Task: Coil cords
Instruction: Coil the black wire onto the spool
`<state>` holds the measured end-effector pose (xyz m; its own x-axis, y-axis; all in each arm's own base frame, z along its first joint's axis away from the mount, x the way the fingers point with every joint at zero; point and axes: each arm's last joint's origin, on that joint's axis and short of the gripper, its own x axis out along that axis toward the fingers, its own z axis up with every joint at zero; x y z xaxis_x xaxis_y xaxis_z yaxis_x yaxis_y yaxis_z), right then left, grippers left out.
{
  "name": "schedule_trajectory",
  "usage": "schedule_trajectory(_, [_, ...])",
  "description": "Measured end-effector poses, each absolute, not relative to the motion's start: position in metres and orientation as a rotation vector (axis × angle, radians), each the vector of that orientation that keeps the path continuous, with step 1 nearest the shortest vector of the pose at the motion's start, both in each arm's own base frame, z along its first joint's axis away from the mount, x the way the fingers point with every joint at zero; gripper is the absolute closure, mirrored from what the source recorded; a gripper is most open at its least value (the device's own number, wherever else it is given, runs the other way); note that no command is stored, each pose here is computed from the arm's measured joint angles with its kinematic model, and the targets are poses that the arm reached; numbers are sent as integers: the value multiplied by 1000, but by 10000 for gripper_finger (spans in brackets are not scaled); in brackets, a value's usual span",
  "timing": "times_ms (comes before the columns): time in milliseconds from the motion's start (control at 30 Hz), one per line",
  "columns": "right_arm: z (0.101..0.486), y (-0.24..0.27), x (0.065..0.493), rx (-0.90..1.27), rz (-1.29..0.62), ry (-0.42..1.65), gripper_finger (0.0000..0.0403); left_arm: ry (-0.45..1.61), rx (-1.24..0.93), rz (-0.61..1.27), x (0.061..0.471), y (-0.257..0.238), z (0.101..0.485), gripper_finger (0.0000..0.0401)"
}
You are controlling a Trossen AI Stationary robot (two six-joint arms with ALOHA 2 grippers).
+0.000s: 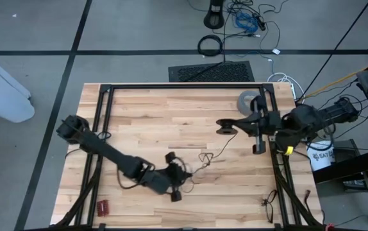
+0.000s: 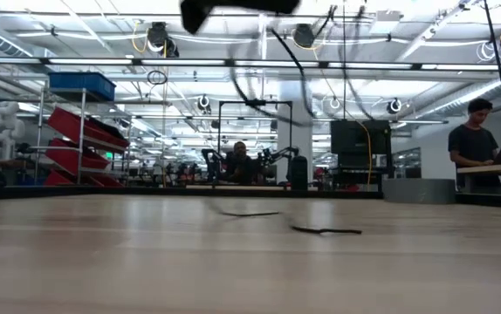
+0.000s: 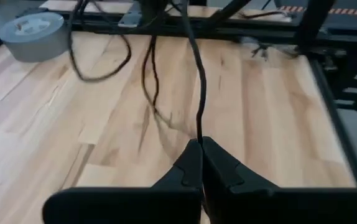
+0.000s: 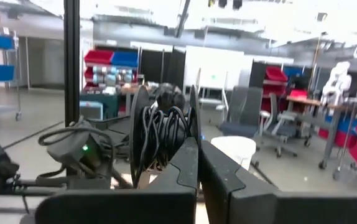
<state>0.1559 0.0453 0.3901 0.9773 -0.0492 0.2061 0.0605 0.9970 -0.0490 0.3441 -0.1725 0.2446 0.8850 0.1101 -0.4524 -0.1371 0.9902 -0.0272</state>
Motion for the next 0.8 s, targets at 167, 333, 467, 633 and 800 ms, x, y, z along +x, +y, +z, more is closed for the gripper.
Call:
schedule_trajectory(167, [399,41,144,-61,-66,-282,403,493,-63,164,316,-188,257,400])
schedule_trajectory(333, [406,36,133,-53,-102,-336,403,541,-90,155,290,-202,263,401])
schedule_trajectory(467, [408,32,126,-48,-153,-345,403,605,-119,151,268,-212,264,401])
schedule_trajectory(633, [409,31,124,-53,-159,-347,403,682,-170,169,239,-220,265,401])
schedule_trajectory(800, [410,29,121,-68,-213,-347,403,734,-187,183,220,-227,262,401])
